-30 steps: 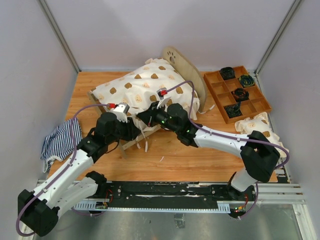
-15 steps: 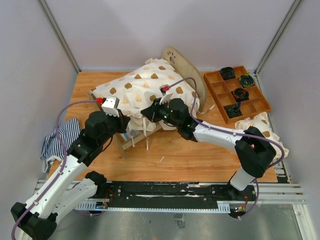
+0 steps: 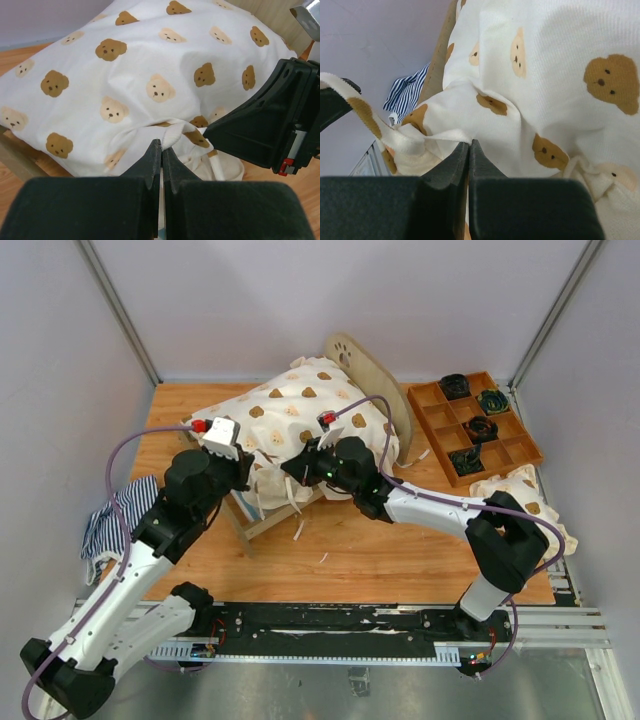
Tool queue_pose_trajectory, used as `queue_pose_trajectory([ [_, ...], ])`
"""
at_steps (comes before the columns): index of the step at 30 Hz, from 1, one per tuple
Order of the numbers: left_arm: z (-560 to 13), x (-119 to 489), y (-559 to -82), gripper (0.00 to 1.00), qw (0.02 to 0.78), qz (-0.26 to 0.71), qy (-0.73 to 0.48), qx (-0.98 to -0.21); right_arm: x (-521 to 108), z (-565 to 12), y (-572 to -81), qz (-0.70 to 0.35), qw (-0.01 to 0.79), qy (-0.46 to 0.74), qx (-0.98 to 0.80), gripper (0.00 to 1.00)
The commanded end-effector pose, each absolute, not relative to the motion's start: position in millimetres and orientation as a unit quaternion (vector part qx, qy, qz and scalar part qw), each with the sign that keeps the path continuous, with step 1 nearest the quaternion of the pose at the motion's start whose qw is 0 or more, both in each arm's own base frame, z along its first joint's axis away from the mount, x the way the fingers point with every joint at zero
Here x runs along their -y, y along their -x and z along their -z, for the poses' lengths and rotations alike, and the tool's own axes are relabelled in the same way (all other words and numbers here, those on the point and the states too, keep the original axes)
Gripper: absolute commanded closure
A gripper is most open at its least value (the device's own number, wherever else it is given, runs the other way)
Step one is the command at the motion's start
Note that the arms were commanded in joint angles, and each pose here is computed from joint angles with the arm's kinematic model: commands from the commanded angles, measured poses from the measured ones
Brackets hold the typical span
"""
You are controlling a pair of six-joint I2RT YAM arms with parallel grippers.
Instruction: Set up the pet bed
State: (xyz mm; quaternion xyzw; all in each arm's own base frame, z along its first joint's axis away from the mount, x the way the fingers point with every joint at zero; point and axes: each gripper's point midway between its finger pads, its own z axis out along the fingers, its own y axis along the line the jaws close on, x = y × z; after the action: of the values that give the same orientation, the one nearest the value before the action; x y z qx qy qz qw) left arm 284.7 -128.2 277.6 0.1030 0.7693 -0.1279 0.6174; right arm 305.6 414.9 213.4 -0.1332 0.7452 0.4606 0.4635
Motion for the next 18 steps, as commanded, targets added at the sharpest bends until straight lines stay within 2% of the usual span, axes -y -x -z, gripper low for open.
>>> queue_pose_trajectory([
  [1,-291,123,-282,1.0,0.638,0.115,-0.116,-0.753,-415,-224,-312,-0.468,0.473,0.131,-0.735,1.0],
  [9,-298,111,-265,1.0,0.612,0.091,-0.139,-0.773,-416,-222,-311,-0.472,0.471,0.13,-0.734,1.0],
  [18,-276,102,-251,1.0,0.591,0.087,-0.128,-0.792,-418,-221,-310,-0.478,0.465,0.129,-0.733,1.0],
])
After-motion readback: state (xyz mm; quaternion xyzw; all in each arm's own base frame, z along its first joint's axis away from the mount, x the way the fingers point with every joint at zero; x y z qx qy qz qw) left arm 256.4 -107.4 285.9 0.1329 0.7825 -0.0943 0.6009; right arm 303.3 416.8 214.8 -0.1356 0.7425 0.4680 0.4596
